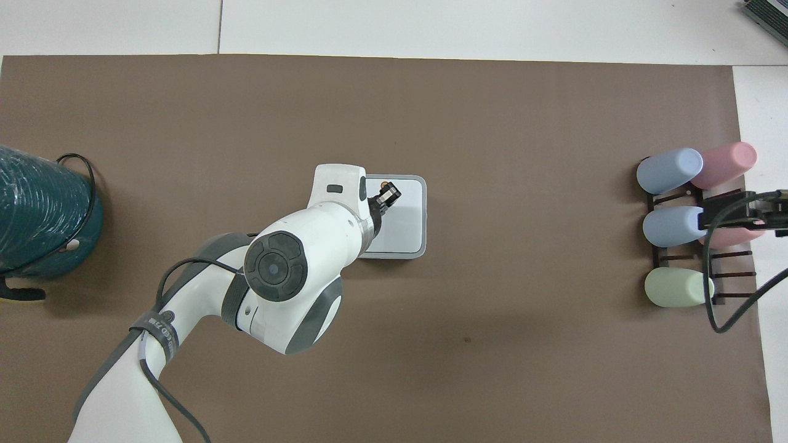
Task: Close trash can lid
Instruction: 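Swing the lid down over the bin with the left gripper, then release the closed white lid with the left gripper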
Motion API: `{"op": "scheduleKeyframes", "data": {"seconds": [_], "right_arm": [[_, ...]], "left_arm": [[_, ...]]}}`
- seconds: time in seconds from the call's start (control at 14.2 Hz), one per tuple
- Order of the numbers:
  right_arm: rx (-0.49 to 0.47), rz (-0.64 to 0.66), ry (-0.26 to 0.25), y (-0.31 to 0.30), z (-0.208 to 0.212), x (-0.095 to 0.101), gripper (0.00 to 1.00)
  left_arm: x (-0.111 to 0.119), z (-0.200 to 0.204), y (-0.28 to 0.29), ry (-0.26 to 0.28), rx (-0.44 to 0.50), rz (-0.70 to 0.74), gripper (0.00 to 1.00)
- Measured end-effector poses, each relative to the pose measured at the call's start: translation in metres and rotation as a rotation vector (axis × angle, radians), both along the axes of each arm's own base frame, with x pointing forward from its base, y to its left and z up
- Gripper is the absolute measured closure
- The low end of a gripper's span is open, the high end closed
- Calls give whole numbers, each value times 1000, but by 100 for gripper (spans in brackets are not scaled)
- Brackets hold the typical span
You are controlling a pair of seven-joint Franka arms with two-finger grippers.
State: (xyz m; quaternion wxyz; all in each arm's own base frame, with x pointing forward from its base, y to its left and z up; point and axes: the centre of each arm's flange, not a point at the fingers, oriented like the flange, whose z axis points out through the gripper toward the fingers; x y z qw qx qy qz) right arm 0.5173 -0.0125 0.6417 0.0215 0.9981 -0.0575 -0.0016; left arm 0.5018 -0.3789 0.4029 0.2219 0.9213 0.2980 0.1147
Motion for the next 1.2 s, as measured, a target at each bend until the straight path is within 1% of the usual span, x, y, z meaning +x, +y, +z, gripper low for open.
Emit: {"op": "scheduleKeyframes", "data": {"seconds": [0.92,1.06,1.2], "right_arm": [[0,0,0,0,0,0,0],[0,0,0,0,0,0,0],[0,0,0,0,0,0,0]], "left_arm": [[1,-3,-1,1,0,1,99],[5,0,-2,-4,-4,1,99],[12,2,-6,7,0,2,99]]}}
